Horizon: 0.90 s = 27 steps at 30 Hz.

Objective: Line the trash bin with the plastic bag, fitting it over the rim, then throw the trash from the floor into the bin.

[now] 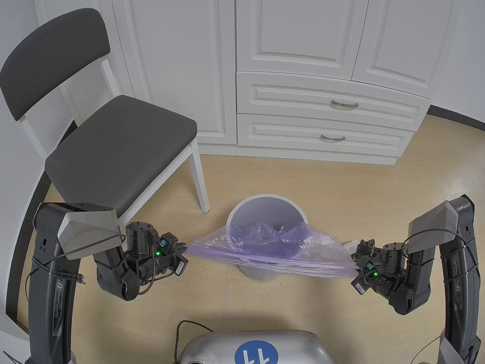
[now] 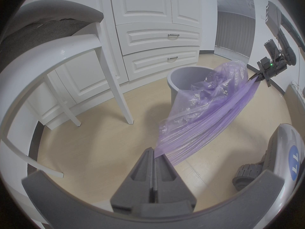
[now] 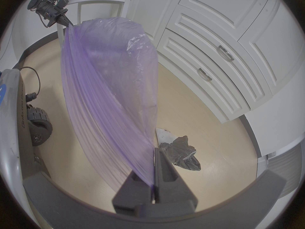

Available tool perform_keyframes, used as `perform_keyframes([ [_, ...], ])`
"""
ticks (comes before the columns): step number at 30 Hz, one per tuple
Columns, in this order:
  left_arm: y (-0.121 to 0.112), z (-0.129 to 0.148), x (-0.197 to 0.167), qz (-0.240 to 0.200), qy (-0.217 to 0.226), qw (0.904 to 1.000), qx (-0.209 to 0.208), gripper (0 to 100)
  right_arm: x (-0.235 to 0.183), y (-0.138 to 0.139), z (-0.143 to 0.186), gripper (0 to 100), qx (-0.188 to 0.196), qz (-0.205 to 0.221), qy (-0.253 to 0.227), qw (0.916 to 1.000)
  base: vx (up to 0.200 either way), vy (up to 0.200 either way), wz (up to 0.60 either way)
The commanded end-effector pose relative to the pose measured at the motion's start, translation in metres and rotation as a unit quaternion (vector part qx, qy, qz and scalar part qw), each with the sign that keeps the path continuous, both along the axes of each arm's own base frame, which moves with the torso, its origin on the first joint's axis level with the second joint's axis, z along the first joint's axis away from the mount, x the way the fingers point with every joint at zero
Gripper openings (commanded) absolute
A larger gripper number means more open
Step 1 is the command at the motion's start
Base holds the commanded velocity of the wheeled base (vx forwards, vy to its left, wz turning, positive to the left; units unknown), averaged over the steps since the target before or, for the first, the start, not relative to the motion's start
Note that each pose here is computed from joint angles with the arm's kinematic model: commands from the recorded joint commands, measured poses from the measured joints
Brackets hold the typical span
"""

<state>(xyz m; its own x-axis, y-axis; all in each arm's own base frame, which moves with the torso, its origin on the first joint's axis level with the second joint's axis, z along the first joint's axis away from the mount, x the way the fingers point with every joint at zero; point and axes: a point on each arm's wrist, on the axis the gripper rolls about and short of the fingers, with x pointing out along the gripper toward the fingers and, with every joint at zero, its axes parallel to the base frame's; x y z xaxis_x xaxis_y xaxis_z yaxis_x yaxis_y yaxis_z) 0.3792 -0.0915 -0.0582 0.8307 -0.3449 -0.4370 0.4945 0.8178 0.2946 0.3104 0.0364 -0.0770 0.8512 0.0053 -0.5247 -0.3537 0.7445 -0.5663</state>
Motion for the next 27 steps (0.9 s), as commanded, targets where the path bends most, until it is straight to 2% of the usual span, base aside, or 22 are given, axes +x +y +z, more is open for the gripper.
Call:
perform_keyframes([
  [1,-0.002,-0.004,-0.003,-0.004,0.008,1.0,0.002,0,0.0,0.0,0.001,0,-0.001,0.002,-0.007,1.0,0.0,0.0,0.0],
  [2,-0.002,-0.004,-0.003,-0.004,0.008,1.0,0.002,0,0.0,0.0,0.001,100,-0.001,0.002,-0.007,1.0,0.0,0.0,0.0],
  [5,-0.002,-0.003,-0.004,-0.005,0.008,1.0,0.0,0,-0.003,0.0,0.006,100,0.004,0.003,-0.007,1.0,0.0,0.0,0.0],
  [8,-0.003,-0.002,-0.004,-0.005,0.005,1.0,-0.005,0,-0.016,0.0,0.016,100,0.009,0.024,0.004,0.9997,0.0,0.0,0.0],
  [11,-0.006,0.0,-0.004,-0.01,-0.008,0.9998,-0.014,0,-0.023,0.0,0.028,100,0.022,0.048,0.001,0.9986,0.0,0.0,0.0],
  [16,-0.014,0.005,-0.004,-0.016,-0.03,0.999,-0.03,0,-0.022,-0.012,0.035,100,0.049,0.061,-0.007,0.9969,0.0,0.0,0.0],
  [20,-0.021,0.009,-0.004,-0.013,-0.035,0.9981,-0.048,0,-0.017,-0.037,0.035,100,0.137,0.144,-0.011,0.98,0.0,0.0,0.0],
  [22,-0.023,0.009,-0.003,-0.013,-0.035,0.9979,-0.052,0,-0.015,-0.049,0.033,100,0.181,0.173,-0.013,0.968,0.0,0.0,0.0],
  [24,-0.023,0.008,-0.002,-0.013,-0.035,0.9979,-0.052,0,-0.015,-0.05,0.033,100,0.188,0.176,-0.013,0.9661,0.0,0.0,0.0],
  [25,-0.025,0.008,0.001,-0.011,-0.037,0.9976,-0.057,0,-0.012,-0.056,0.032,100,0.252,0.189,-0.004,0.9491,0.0,0.0,0.0],
  [27,-0.025,0.007,0.004,-0.002,-0.039,0.9971,-0.065,0,-0.01,-0.06,0.033,100,0.293,0.188,0.003,0.9372,0.0,0.0,0.0],
])
